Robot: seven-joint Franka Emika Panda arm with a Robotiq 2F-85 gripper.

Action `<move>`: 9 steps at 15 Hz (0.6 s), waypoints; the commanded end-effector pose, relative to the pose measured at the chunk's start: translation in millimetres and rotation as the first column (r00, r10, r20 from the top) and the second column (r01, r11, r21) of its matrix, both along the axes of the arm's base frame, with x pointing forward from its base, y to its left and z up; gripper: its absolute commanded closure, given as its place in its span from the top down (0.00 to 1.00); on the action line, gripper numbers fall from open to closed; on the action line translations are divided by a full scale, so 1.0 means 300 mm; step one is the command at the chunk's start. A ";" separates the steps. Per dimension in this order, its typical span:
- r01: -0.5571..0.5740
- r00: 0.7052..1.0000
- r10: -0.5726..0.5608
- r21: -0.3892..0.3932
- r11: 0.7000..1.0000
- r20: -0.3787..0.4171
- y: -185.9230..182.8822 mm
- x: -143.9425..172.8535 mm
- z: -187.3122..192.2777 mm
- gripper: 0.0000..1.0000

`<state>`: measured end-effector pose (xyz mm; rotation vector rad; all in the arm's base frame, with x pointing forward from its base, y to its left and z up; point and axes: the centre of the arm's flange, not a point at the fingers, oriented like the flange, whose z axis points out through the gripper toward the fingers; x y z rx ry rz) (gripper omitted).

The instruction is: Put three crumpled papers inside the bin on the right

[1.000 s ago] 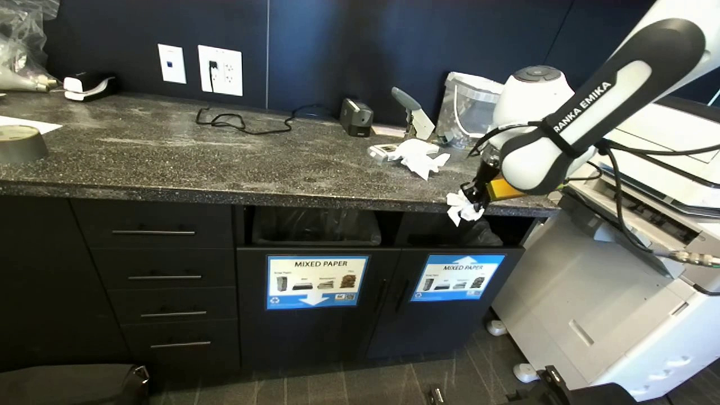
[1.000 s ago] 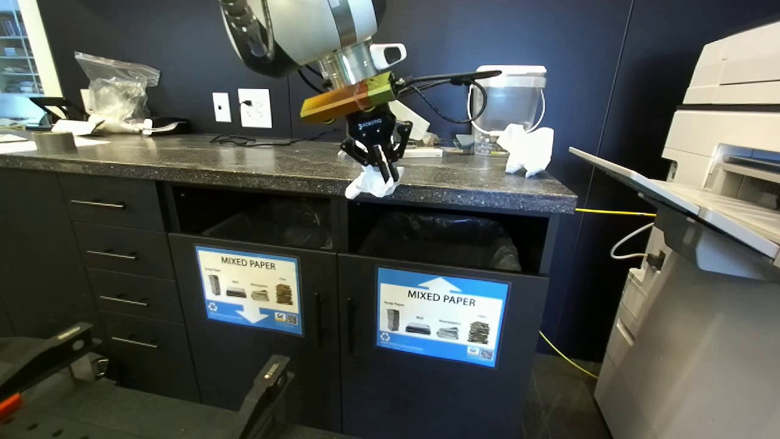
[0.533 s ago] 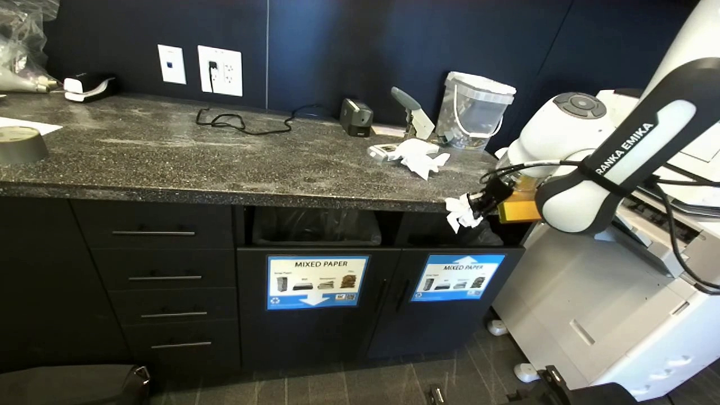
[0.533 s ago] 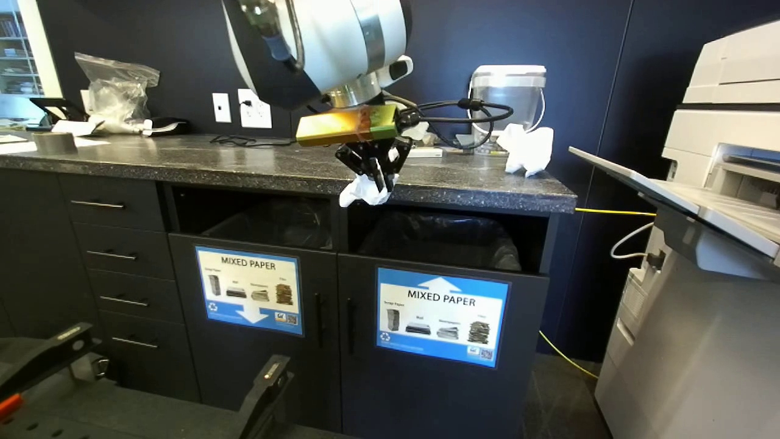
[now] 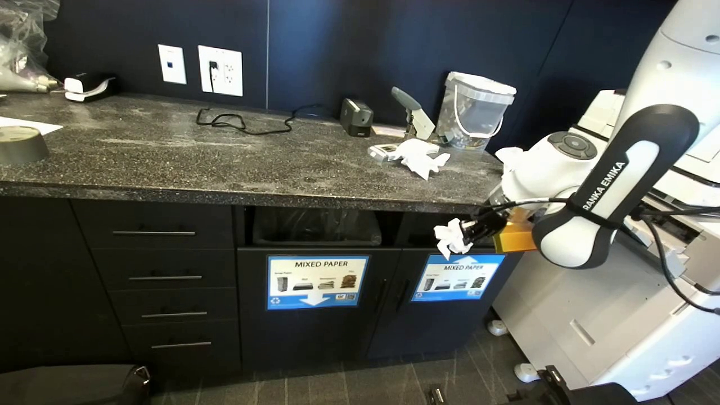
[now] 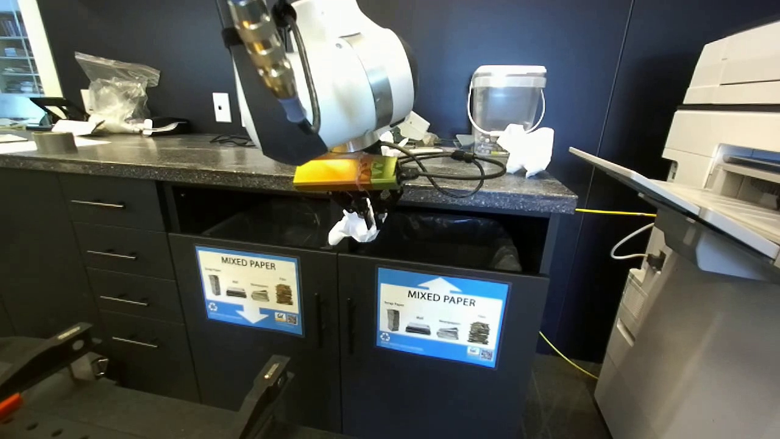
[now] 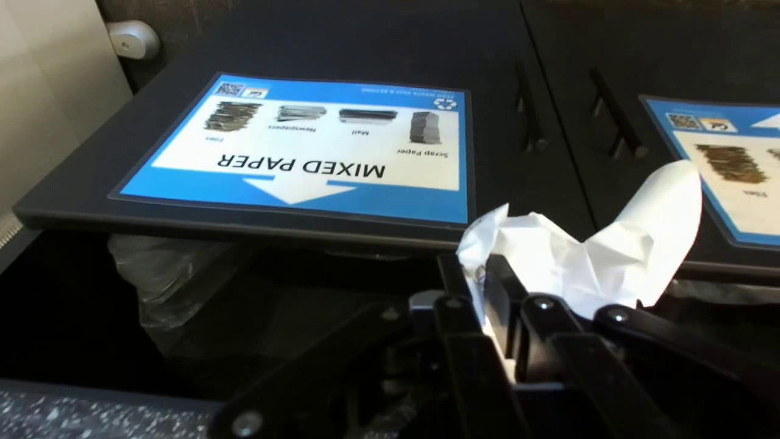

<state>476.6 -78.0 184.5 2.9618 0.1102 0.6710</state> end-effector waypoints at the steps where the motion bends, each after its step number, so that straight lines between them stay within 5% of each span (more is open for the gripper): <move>1: -0.022 0.999 0.023 -0.007 1.000 0.047 -0.001 0.011 -0.064 0.14; 9: 0.161 0.964 -0.165 0.035 0.986 0.208 -0.120 0.079 -0.164 0.14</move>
